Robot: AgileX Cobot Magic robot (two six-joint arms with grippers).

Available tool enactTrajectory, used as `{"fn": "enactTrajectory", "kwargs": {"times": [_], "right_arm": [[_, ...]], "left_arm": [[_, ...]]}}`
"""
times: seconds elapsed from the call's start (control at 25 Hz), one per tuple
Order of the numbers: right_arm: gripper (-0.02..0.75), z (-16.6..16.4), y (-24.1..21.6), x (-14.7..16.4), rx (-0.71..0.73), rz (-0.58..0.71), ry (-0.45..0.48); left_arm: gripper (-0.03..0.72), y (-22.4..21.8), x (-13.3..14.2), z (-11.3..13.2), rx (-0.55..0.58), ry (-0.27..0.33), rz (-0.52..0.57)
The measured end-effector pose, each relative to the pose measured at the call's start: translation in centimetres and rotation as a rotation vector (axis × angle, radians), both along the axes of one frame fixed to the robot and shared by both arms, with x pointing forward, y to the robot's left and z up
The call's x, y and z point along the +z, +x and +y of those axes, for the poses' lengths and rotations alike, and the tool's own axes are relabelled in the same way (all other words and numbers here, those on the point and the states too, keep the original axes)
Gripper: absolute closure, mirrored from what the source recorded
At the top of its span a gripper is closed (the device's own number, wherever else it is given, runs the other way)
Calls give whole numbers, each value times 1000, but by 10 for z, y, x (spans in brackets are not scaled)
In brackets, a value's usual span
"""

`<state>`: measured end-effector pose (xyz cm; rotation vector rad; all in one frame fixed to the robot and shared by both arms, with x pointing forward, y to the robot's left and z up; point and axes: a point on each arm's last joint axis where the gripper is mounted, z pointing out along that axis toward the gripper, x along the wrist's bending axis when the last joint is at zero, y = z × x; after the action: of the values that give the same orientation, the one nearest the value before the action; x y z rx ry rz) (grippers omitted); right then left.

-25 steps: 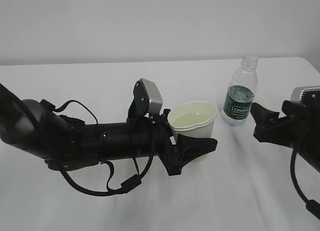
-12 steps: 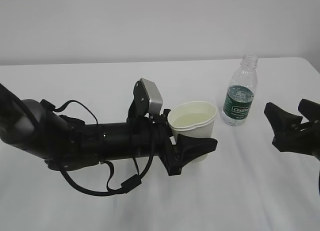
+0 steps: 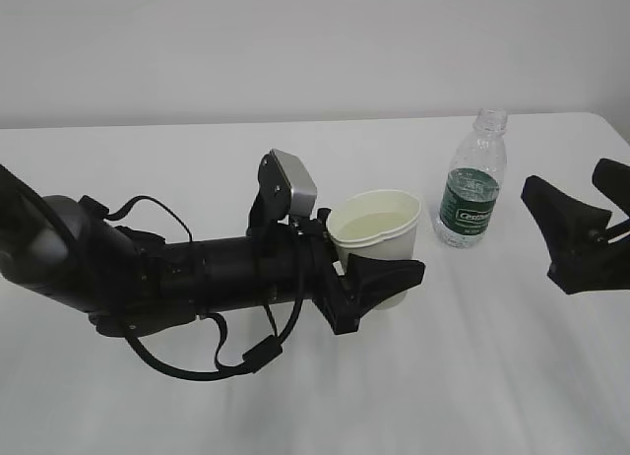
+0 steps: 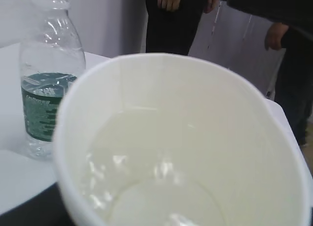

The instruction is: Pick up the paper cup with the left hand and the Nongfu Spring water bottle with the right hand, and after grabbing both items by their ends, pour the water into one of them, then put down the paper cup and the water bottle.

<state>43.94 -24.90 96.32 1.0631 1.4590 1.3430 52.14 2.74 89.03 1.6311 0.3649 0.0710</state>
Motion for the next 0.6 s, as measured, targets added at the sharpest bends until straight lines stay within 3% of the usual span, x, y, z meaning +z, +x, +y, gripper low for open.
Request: {"fn": "enactTrajectory", "kwargs": {"times": [0.36,0.6], "right_arm": [[164,-2,-1,-2,-19,37,-1],[164,-4,0,-5,-44,67,5]], "left_arm": [[223,2,1,1,24,-9,6],[224,18,0,20,127,-22,30]]}}
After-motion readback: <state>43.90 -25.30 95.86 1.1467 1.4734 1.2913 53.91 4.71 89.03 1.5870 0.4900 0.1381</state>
